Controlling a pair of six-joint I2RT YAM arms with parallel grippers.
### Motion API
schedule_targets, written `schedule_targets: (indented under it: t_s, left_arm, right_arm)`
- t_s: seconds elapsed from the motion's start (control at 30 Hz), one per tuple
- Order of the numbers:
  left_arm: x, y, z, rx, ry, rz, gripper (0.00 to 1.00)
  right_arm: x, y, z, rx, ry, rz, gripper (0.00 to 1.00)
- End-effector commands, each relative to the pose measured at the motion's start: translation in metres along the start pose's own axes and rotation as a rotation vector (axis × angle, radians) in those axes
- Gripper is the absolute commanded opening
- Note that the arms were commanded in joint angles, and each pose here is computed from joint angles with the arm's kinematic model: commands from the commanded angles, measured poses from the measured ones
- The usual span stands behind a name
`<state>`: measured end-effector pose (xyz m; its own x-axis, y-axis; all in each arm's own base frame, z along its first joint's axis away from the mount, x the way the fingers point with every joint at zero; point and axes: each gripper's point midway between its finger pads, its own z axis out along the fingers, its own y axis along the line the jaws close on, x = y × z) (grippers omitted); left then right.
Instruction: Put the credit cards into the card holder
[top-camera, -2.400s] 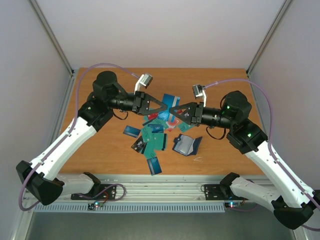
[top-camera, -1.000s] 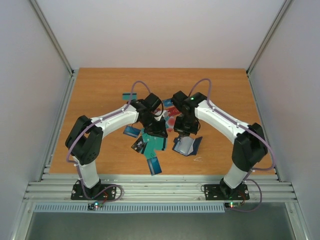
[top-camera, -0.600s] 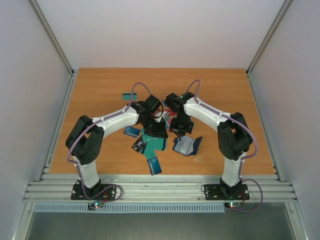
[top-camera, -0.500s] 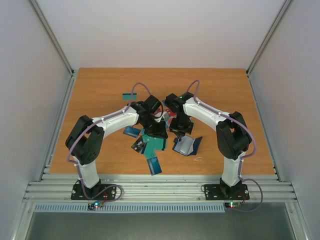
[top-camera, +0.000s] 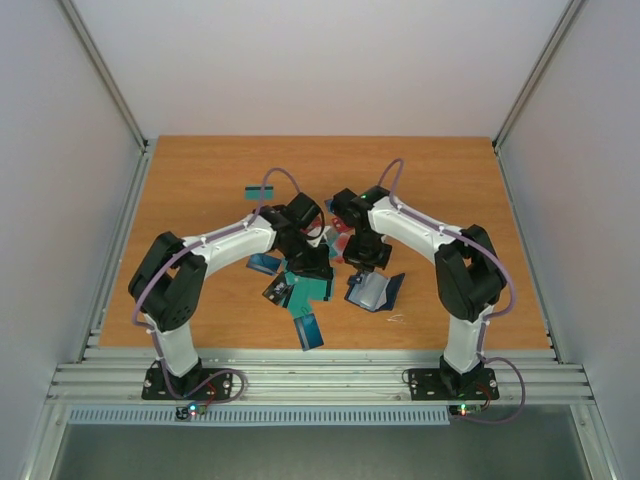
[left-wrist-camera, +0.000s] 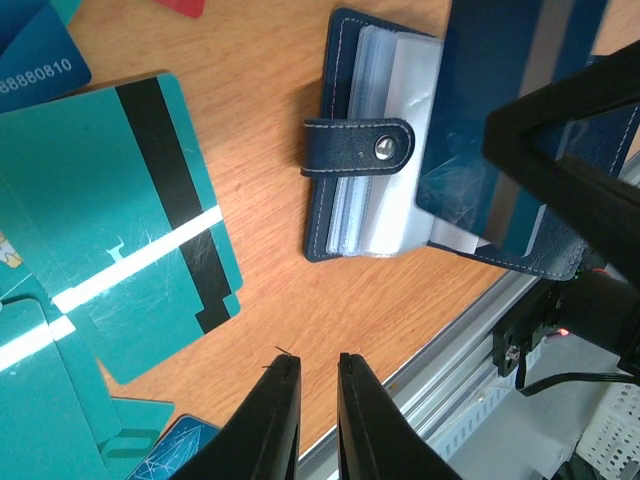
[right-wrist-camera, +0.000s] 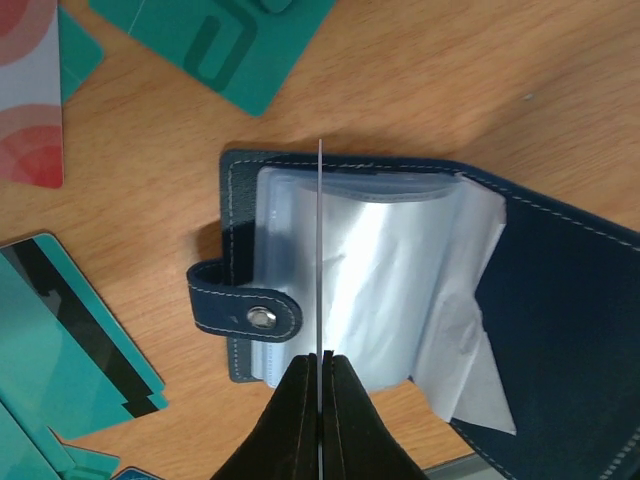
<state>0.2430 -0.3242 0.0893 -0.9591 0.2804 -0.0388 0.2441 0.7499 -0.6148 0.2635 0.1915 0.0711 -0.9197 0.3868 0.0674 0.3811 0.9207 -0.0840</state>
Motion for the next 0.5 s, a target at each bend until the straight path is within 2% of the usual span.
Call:
schedule_targets:
  t_s: [0.0,0.47]
  left_arm:
    - [0.002,-0.004,-0.007,0.006,-0.029,0.039,0.12]
    - [0.002,-0.006,-0.008,0.001,-0.030,0.040,0.12]
  right_arm:
    - [-0.007,-0.016,-0.016,0.005,-0.091,0.044,0.01]
    - [0.004,0.021,0.014,-0.127,0.023,0.016,0.01]
